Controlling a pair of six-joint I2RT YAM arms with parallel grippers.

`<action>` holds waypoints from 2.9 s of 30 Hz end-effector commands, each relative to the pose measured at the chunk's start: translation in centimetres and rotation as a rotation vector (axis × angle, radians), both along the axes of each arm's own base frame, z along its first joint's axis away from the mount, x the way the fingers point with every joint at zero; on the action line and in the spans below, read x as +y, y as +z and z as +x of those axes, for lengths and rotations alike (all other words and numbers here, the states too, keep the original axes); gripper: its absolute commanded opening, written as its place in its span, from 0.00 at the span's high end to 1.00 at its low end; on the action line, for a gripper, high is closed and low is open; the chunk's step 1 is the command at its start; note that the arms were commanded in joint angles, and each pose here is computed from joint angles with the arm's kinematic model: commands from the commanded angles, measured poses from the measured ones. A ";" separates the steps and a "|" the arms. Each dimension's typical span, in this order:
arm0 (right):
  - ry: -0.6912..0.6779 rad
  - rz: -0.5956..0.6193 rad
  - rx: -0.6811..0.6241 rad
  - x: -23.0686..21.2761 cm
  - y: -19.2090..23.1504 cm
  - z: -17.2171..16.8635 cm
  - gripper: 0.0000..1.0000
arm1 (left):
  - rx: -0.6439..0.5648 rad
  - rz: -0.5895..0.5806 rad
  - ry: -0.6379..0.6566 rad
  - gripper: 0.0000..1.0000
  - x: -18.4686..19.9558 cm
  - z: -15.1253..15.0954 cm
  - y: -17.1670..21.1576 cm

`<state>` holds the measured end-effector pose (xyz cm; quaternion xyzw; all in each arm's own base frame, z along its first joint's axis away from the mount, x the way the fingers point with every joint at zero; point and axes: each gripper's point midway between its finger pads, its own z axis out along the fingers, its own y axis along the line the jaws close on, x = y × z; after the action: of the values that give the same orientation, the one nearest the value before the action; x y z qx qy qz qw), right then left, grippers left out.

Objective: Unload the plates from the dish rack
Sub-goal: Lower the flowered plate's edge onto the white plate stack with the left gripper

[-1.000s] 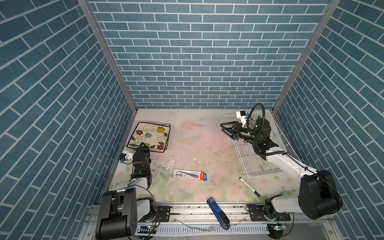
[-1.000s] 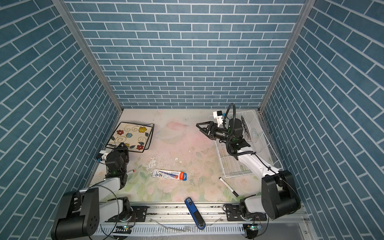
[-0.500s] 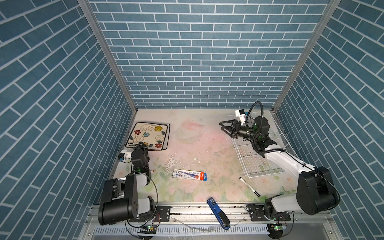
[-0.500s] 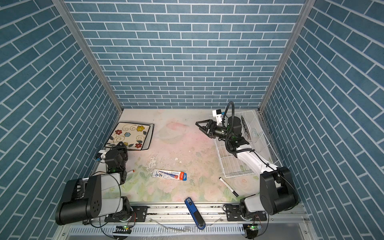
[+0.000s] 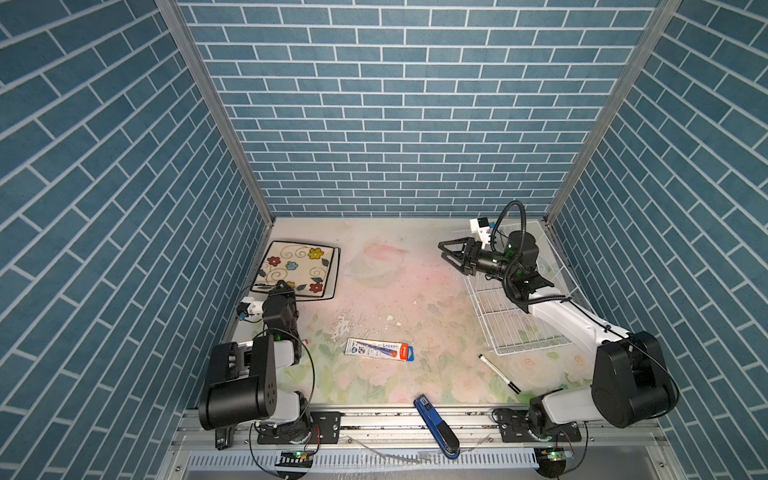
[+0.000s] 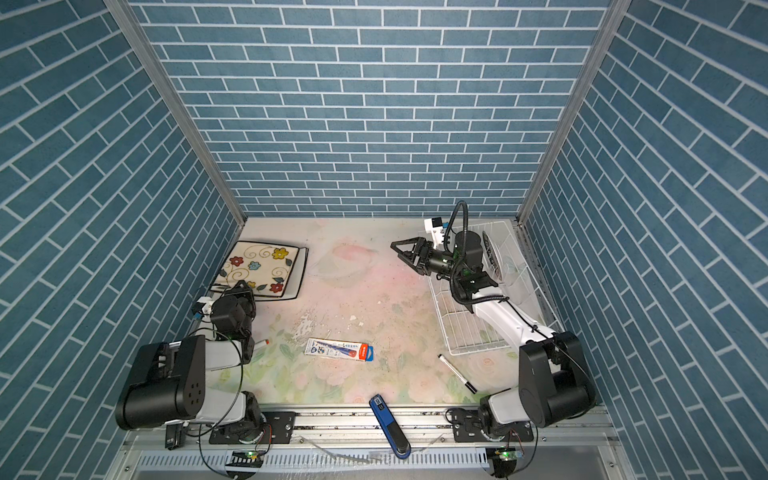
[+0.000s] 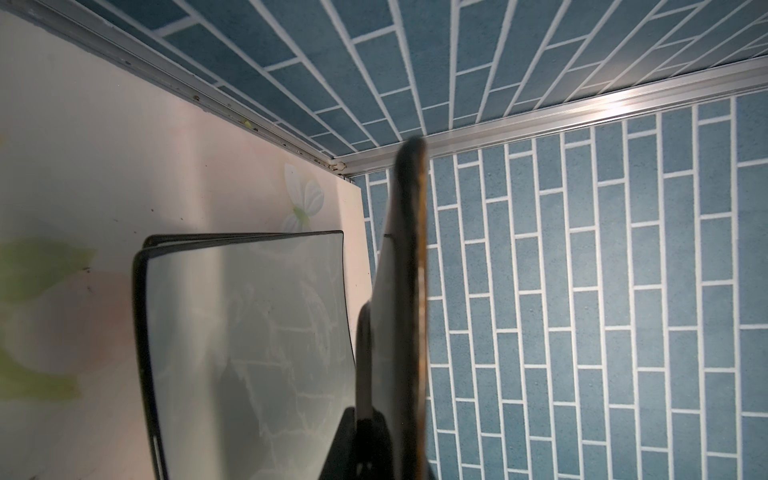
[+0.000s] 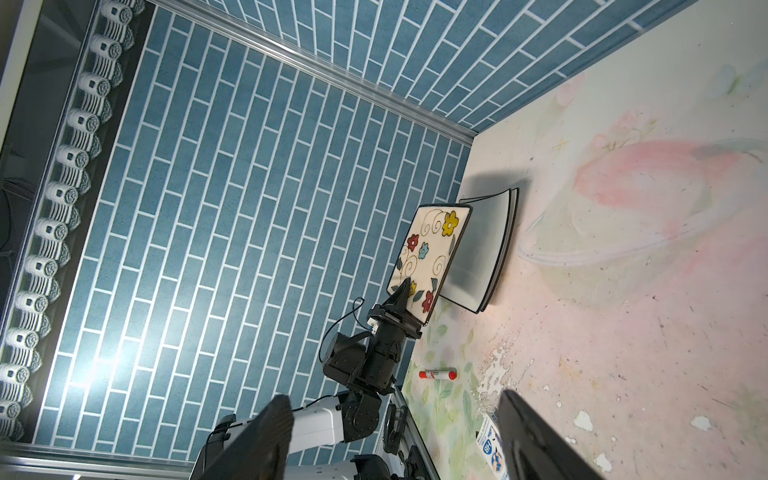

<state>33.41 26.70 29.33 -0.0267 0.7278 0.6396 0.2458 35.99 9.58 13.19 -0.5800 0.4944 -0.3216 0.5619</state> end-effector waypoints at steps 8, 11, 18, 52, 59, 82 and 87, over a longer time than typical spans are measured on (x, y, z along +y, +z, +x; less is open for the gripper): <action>0.010 0.012 -0.086 0.1 2.4 0.1 0.22 | -0.279 0.041 0.002 1.00 0.5 1.7 7.6; 0.010 0.010 -0.084 0.1 2.2 0.1 0.22 | -0.274 0.037 -0.002 1.00 0.5 1.9 7.4; 0.014 0.008 -0.079 0.2 2.0 0.3 0.22 | -0.238 0.033 0.006 1.00 0.7 2.1 6.5; 0.022 0.005 -0.072 0.4 1.7 0.7 0.22 | -0.218 -0.016 0.011 1.00 1.0 3.3 3.9; 0.023 0.005 -0.069 0.5 1.7 0.8 0.22 | -0.214 -0.031 0.015 1.00 1.1 3.6 3.3; 0.027 0.004 -0.066 0.6 1.6 0.9 0.22 | -0.186 -0.052 0.002 1.00 0.9 4.3 1.9; 0.028 0.003 -0.065 0.6 1.5 1.0 0.22 | -0.180 -0.055 0.004 1.00 1.0 4.4 1.6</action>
<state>34.15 27.06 28.55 -0.0227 0.7333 0.6378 0.2345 38.37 10.03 7.32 -0.6202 0.5062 -0.3084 0.5139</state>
